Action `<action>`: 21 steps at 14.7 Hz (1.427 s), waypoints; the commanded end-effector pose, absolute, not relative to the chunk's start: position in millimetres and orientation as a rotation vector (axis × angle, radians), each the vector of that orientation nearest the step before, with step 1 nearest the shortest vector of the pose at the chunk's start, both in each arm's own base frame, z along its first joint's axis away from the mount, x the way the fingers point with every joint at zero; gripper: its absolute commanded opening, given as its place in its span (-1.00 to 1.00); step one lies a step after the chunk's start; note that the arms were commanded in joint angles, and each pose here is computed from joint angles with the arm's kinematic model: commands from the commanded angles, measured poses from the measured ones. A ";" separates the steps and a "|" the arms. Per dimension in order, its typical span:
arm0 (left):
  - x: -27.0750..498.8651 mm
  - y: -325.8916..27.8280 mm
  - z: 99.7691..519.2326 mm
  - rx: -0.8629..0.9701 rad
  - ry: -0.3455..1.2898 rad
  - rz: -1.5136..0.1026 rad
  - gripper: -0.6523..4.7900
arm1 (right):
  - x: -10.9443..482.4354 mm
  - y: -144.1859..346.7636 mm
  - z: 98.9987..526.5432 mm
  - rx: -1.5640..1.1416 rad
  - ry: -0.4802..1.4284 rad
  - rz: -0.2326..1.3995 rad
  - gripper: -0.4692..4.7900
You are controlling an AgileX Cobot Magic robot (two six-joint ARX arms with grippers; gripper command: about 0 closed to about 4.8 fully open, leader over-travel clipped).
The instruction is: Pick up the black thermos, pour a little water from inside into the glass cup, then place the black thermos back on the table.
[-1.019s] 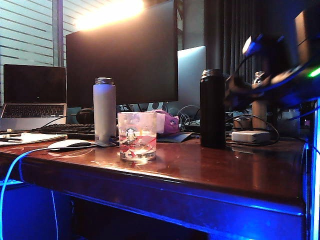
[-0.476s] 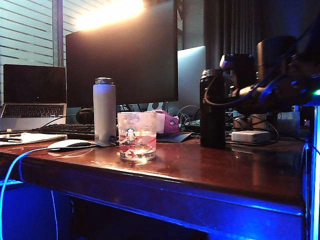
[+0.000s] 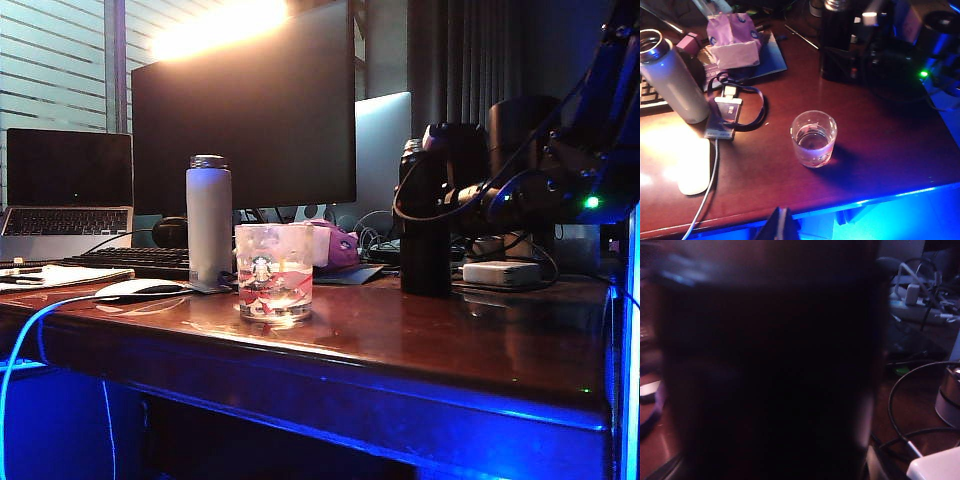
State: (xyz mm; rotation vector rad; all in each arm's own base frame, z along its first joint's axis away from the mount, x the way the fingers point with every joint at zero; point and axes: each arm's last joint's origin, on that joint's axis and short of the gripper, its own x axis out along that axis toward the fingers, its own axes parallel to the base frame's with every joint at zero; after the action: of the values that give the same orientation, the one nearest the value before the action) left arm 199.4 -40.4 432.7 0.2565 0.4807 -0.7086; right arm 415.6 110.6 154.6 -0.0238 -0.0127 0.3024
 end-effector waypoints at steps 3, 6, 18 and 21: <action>198.9 -40.4 435.1 0.262 0.461 -0.711 -0.77 | 428.3 114.3 155.1 -0.025 -0.030 0.304 1.00; 198.9 -40.4 435.1 0.262 0.461 -0.711 -0.77 | 432.1 115.1 155.1 -0.028 -0.034 0.303 1.00; 198.9 -40.4 435.1 0.262 0.461 -0.711 -0.77 | 426.5 114.2 171.0 -0.036 0.021 0.302 -0.82; 198.9 -40.4 435.1 0.262 0.461 -0.711 -0.77 | 408.8 109.6 205.9 -0.086 -0.045 0.297 -0.82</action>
State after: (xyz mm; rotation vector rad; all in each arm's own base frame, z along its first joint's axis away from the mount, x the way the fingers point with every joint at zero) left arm 199.4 -40.4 432.7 0.2566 0.4808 -0.7082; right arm 413.4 110.1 181.6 -0.0756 0.0649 0.3044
